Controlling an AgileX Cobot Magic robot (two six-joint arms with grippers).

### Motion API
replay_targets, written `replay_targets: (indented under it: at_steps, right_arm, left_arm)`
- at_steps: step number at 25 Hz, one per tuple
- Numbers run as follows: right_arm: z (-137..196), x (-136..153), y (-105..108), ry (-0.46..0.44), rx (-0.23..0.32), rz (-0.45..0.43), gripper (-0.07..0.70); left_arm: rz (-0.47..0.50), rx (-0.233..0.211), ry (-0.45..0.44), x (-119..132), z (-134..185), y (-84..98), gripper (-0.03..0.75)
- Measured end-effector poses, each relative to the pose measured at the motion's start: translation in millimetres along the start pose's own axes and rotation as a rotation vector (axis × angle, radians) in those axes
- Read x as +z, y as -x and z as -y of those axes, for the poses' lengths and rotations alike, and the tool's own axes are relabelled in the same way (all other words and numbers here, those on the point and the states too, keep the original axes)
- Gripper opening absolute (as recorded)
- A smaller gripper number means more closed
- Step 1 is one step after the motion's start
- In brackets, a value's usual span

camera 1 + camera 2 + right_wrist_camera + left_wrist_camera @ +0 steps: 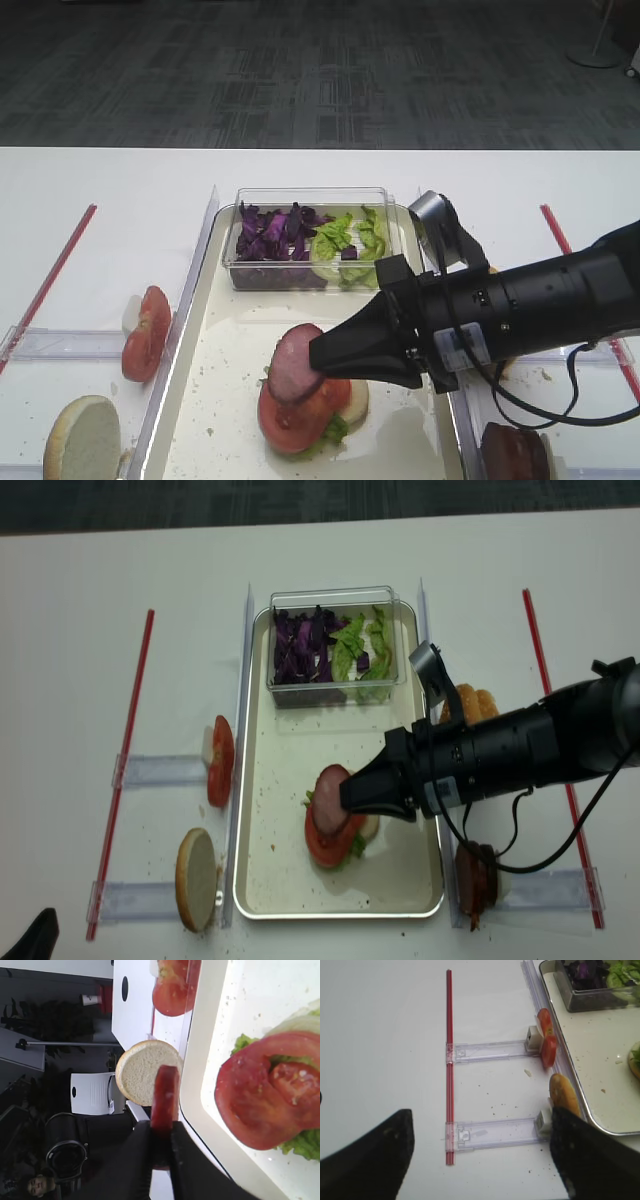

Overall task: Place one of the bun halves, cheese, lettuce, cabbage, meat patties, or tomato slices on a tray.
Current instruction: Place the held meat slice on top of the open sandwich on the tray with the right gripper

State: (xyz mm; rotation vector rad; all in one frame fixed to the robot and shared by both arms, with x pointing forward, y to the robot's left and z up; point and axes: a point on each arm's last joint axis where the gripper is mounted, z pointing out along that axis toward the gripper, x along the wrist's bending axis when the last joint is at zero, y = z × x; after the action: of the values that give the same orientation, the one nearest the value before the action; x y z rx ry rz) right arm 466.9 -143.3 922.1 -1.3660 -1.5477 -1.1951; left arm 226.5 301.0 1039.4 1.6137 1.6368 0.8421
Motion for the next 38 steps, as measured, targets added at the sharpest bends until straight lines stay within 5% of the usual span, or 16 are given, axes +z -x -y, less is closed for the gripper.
replay_targets:
  at_steps: [20, 38]
  right_arm:
    - [-4.8, 2.0, 5.7, 0.013, -0.026, 0.036, 0.12]
    - [0.0, 12.1, 34.7, -0.03, 0.051, 0.046, 0.12]
  left_arm:
    - [0.0, 0.0, 0.0, 0.0, 0.0, 0.0, 0.513]
    - [0.0, 0.0, 0.0, 0.0, 0.0, 0.0, 0.512]
